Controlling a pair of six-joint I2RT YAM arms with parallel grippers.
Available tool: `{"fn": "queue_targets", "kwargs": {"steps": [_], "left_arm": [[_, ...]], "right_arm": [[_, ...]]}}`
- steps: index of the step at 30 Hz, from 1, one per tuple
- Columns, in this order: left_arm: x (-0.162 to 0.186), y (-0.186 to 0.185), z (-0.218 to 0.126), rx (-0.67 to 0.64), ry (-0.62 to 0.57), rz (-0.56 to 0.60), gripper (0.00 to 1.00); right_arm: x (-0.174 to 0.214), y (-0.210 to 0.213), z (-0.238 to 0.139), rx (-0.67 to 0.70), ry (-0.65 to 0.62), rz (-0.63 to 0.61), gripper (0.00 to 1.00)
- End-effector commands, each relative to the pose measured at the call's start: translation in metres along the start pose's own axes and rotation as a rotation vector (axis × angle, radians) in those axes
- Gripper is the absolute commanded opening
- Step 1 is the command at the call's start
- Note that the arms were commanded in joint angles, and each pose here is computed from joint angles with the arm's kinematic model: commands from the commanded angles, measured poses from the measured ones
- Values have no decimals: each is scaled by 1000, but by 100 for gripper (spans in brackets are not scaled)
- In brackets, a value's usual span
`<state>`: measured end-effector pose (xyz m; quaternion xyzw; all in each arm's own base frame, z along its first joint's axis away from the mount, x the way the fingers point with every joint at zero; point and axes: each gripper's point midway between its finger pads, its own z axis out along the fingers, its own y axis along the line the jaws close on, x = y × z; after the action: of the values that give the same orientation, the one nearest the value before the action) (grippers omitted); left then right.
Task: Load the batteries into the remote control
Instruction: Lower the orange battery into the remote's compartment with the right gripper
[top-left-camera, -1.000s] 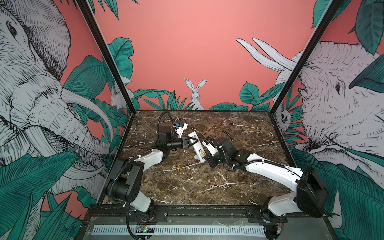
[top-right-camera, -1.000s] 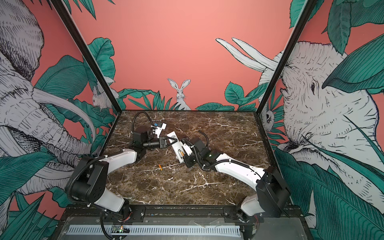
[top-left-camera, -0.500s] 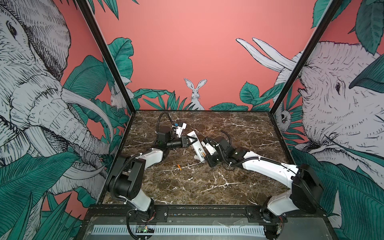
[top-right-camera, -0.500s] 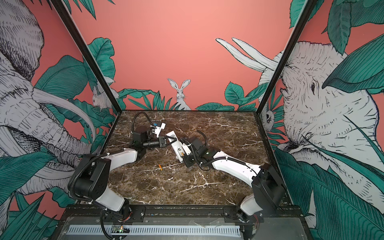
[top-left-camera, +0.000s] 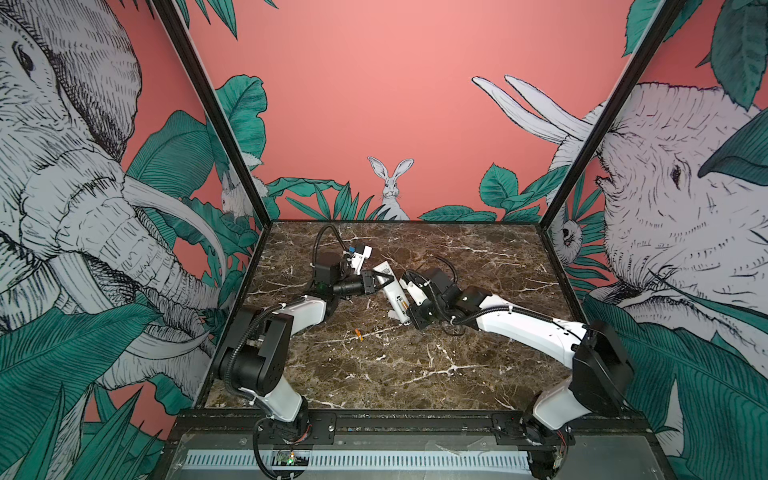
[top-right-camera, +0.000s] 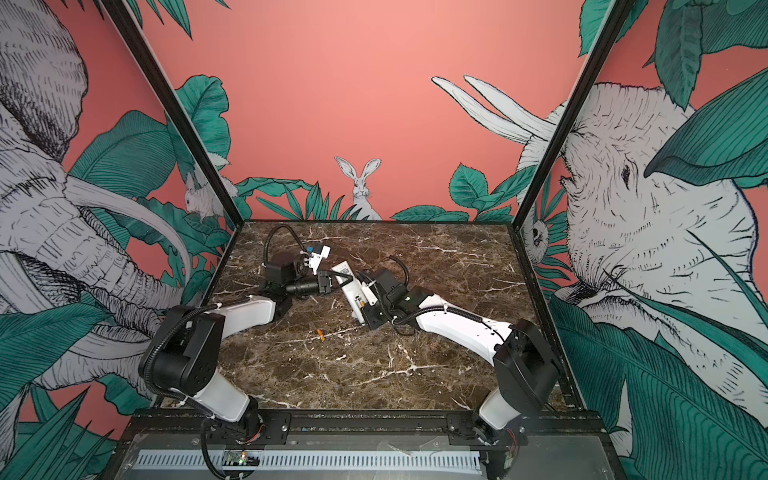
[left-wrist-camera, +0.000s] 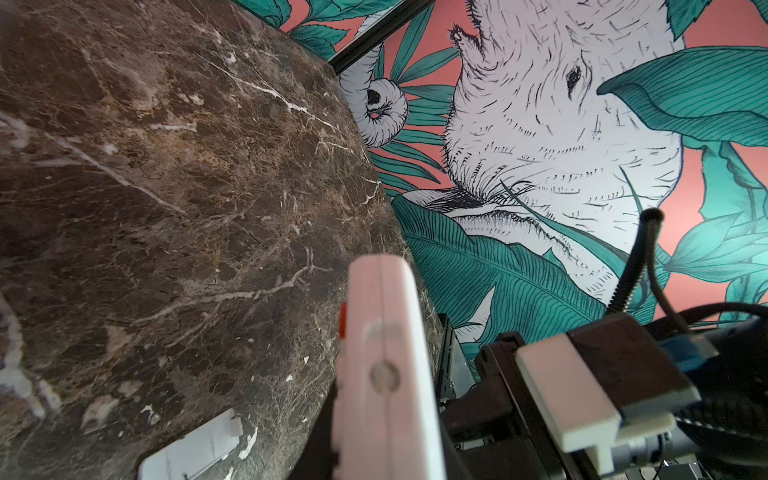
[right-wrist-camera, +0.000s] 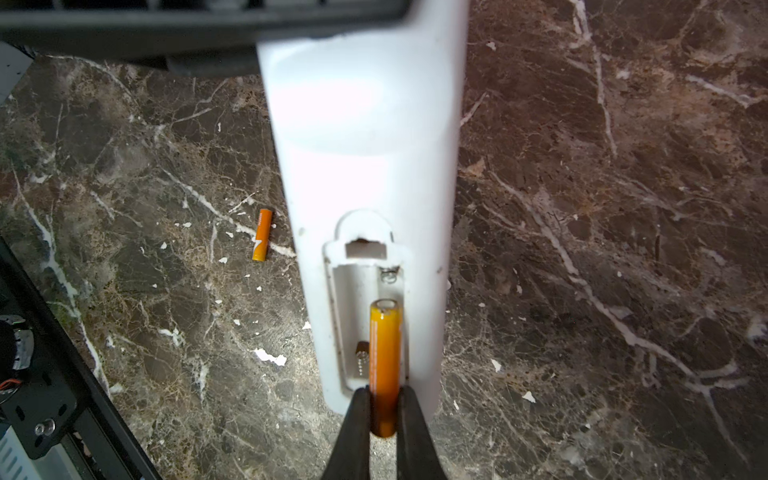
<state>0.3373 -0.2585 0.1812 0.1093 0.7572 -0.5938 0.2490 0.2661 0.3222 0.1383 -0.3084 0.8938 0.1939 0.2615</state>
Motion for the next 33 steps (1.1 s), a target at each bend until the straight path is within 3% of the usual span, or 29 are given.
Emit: {"fn": "queue_targets", "kwargs": {"steps": [1, 24, 33], "left_arm": [[-13, -16, -2, 57, -20, 31, 0], [-19, -1, -2, 75, -47, -61, 0], [-21, 3, -1, 108, -48, -121, 0]], "right_arm": [[-1, -3, 1, 27, 17, 13, 12], [-6, 2, -4, 10, 4, -1, 21], [-8, 0, -3, 24, 10, -12, 17]]}}
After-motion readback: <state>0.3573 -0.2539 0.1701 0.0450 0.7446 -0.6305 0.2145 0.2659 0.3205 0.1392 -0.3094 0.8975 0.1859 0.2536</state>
